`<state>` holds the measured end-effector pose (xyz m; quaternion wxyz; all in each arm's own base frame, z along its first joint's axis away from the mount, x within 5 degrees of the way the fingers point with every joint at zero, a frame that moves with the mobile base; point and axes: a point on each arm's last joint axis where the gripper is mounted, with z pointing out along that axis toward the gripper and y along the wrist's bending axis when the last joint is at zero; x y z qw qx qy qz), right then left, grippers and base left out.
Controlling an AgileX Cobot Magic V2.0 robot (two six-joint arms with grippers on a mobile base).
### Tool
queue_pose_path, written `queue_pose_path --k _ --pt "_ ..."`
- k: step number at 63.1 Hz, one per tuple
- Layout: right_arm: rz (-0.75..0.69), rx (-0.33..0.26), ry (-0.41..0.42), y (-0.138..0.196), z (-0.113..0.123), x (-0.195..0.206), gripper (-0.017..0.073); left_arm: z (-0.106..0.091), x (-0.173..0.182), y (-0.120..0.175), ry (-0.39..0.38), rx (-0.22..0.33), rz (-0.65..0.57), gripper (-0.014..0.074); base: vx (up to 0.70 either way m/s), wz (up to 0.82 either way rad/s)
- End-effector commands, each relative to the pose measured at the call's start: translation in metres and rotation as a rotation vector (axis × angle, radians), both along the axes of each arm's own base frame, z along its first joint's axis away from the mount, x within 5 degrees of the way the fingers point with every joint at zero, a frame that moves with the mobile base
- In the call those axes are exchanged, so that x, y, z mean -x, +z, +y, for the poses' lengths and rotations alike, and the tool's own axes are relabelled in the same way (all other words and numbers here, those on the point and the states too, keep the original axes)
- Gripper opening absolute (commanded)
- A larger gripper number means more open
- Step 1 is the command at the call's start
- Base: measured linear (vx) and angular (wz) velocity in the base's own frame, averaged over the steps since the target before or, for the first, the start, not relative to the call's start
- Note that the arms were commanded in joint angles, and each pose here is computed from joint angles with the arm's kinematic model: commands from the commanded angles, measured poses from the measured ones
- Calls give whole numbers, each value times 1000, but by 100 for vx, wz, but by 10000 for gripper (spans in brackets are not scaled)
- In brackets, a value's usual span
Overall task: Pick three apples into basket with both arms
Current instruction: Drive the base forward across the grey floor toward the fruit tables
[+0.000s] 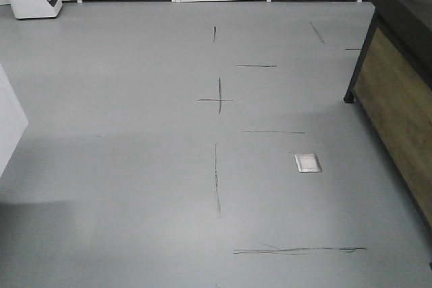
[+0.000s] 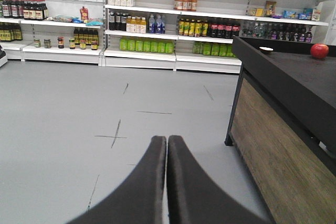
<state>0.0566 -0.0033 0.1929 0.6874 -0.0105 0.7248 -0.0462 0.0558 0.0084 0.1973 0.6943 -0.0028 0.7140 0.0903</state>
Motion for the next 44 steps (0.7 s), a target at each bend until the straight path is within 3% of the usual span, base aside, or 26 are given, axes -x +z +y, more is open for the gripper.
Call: queue_pose_path --k 1,44 --pt "-73 18 0 4 0 0 -3 -2 0 -1 -20 -3 -70 -6 0 0" --pt "-73 18 0 4 0 0 -3 -2 0 -1 -20 -3 -70 -6 0 0"
